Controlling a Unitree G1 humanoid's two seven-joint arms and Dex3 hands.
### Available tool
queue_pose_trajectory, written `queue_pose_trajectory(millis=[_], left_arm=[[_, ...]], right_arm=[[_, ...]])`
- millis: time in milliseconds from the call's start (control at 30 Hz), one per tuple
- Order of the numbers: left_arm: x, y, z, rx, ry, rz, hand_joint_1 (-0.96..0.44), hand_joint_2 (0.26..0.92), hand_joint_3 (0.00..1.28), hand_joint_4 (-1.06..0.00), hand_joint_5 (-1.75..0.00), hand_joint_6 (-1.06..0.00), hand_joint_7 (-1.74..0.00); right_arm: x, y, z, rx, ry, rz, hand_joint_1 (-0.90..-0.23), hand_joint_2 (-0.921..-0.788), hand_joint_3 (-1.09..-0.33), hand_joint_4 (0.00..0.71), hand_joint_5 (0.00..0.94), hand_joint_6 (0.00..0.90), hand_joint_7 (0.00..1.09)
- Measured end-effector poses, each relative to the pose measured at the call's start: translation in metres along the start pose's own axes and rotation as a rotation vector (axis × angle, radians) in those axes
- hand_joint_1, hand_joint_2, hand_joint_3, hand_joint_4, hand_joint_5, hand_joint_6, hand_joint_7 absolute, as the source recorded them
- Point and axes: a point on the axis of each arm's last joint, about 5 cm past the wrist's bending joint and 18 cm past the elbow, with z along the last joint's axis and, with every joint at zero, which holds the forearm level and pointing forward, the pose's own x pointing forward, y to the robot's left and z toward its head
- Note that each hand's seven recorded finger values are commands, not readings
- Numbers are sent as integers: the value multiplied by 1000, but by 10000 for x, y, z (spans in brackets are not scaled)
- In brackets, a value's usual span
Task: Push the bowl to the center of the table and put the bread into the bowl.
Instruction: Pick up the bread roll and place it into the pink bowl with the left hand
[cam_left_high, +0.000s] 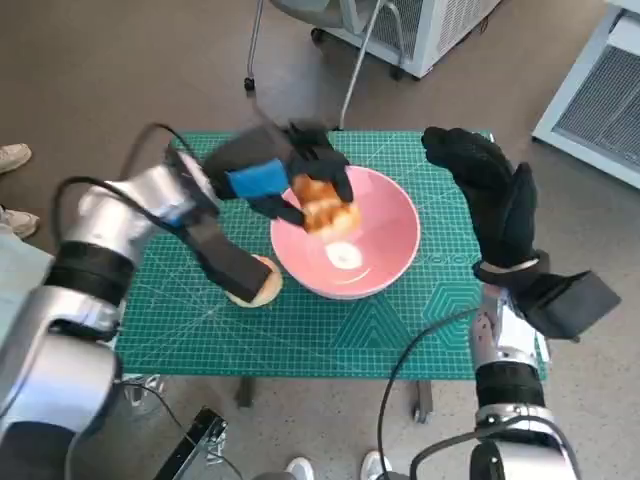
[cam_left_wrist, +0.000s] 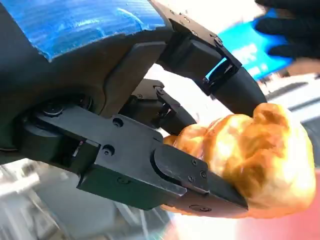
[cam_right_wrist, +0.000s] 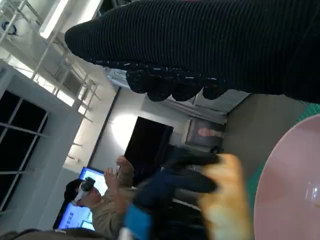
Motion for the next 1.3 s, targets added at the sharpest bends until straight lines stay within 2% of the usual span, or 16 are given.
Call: queue_pose_trajectory(millis=[300, 367, 400, 433, 467, 533, 567, 600, 667, 800, 933, 1100, 1300], left_arm=[[102, -129, 128, -97, 17, -70, -2, 920, 137, -521, -1277, -638, -1219], [117, -141, 142, -114, 27, -105, -2, 921, 158, -506, -1257, -608, -1281], [125, -145, 148, -122, 33, -126, -125, 921, 210, -441, -997, -538, -1360], [134, -146, 151, -135, 46, -148, -168, 921, 231, -436, -868, -511, -1390], [144, -147, 154, -149, 60, -174, -176, 915, 231, -410, -624, -418, -1285], [159, -147, 154, -176, 96, -228, -123, 918, 155, -308, -271, -291, -777], [163, -148, 150, -191, 117, -259, -118, 919, 144, -284, -217, -268, -693], [165, -146, 146, -204, 133, -283, -135, 919, 125, -214, -138, -202, -554], [164, -140, 134, -237, 168, -333, -169, 920, 99, -133, -56, -126, -401], [157, -99, 112, -317, 220, -407, -229, 917, 66, -88, -15, -80, -308], [117, -19, 97, -401, 238, -413, -250, 900, 36, -56, -3, -65, -273], [53, 120, 76, -520, 284, -449, -220, 858, 9, -9, 0, -73, -264], [-126, 306, 46, -606, 311, -455, -142, 824, 1, -14, -3, -119, -231]], right_arm=[[-18, -13, 24, -10, -12, -10, -605, -921, -783, 383, 36, -1, 823], [-30, -14, 27, -12, -13, -11, -606, -921, -782, 383, 36, -1, 823], [-38, -15, 26, -12, -11, -12, -607, -921, -782, 383, 36, -1, 823], [-46, -16, 25, -12, -8, -13, -607, -921, -782, 383, 37, -1, 823], [-52, -16, 23, -11, -6, -15, -607, -921, -782, 383, 37, -1, 823], [-53, -17, 24, -11, -5, -15, -607, -921, -782, 383, 37, -1, 823], [-51, -16, 27, -11, -7, -15, -606, -921, -782, 383, 37, -1, 823], [-48, -17, 31, -12, -9, -15, -604, -921, -782, 383, 37, -1, 823], [-44, -18, 37, -14, -13, -17, -599, -921, -783, 383, 37, -1, 822], [-39, -17, 44, -15, -14, -23, -593, -921, -776, 382, 36, 1, 823], [-40, -11, 45, -10, -7, -22, -592, -921, -770, 382, 36, 3, 824], [-39, 1, 44, -7, -6, -18, -598, -921, -768, 382, 36, 3, 825], [-34, 17, 39, -2, -8, -14, -597, -921, -768, 381, 36, 0, 828]])
